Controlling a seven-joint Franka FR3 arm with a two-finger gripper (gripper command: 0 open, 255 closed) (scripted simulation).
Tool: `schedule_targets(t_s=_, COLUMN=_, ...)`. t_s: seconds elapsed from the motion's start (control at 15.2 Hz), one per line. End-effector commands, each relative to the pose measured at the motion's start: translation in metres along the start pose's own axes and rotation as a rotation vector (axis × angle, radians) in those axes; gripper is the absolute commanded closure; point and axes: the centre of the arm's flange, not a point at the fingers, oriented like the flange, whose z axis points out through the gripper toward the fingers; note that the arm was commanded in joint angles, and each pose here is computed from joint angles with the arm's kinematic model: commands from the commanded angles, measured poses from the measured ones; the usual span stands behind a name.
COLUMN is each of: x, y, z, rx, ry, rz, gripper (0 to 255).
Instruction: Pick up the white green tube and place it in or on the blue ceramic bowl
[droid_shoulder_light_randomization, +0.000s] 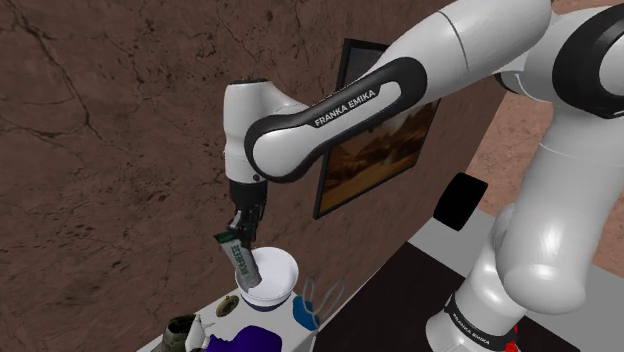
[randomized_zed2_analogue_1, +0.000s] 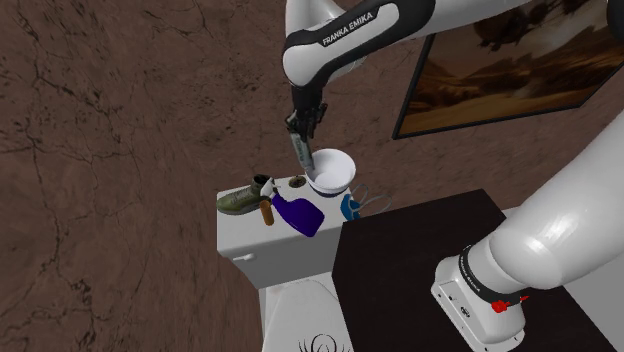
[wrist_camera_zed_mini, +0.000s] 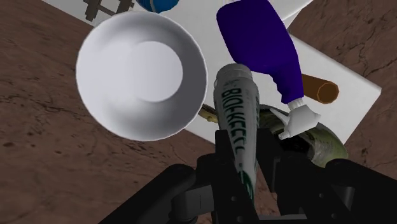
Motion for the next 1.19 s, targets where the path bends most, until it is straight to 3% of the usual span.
schedule_targets(t_s=0.0, x=-0.009, y=0.022, z=-0.008, rx=0.001, ry=0.000, rz=-0.001, gripper=255)
schedule_targets(t_s=0.46, x=-0.050, y=0.105, z=-0.039, rx=0.001, ry=0.000, rz=-0.001, gripper=255)
schedule_targets(t_s=1.12, x=-0.047, y=0.108, z=0.014, rx=0.001, ry=0.000, rz=-0.001, gripper=255)
